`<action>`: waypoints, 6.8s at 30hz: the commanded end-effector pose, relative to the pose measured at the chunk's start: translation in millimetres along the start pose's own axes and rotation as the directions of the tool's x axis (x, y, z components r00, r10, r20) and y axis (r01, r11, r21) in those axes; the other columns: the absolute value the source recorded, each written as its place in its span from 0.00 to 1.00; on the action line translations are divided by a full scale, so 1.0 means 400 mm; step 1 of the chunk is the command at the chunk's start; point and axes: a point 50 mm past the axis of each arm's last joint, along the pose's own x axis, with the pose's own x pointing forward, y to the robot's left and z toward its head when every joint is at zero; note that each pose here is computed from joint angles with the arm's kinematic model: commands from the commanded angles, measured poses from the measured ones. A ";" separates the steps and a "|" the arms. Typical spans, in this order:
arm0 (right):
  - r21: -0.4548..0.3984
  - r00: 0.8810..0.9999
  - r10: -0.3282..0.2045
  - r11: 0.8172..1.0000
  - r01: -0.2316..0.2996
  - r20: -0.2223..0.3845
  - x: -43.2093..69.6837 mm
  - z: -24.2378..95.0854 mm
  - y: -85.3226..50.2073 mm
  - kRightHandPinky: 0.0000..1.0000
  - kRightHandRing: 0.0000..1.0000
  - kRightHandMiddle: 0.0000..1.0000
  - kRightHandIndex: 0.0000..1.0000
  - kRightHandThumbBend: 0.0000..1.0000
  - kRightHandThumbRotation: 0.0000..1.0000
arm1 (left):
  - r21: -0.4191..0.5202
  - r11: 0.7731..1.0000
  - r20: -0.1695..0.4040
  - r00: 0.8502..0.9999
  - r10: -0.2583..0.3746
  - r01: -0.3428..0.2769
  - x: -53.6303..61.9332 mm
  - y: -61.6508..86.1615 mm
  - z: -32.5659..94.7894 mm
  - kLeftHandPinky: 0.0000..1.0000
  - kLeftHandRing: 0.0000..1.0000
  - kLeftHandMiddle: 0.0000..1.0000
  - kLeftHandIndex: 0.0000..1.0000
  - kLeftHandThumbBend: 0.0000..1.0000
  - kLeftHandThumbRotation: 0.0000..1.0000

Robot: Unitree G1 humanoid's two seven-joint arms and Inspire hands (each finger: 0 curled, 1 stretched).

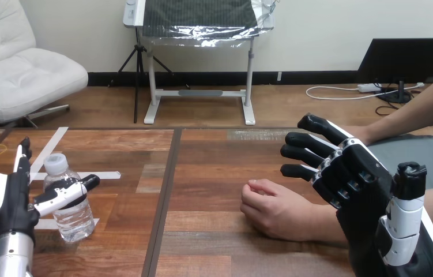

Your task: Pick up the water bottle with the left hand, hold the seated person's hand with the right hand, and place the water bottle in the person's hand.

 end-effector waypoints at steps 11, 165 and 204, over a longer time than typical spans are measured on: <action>-0.007 0.998 0.011 1.000 -0.011 0.059 0.016 0.016 -0.005 0.72 0.78 0.78 0.81 0.80 1.00 | -0.048 0.998 0.061 0.998 -0.028 0.031 0.049 -0.028 0.057 0.96 0.98 0.99 1.00 0.89 0.21; -0.378 0.997 0.059 0.925 -0.040 0.040 0.086 0.003 -0.093 0.69 0.76 0.77 0.81 0.80 0.85 | -0.243 0.969 0.401 0.914 0.062 0.040 -0.001 -0.104 0.226 0.28 0.31 0.37 0.43 0.59 0.00; -0.831 0.979 0.127 0.516 -0.205 -0.163 0.203 0.055 -0.259 0.66 0.78 0.81 0.83 0.82 0.57 | -0.261 0.958 0.582 0.811 0.058 0.119 -0.082 -0.114 0.320 0.25 0.30 0.35 0.41 0.59 0.00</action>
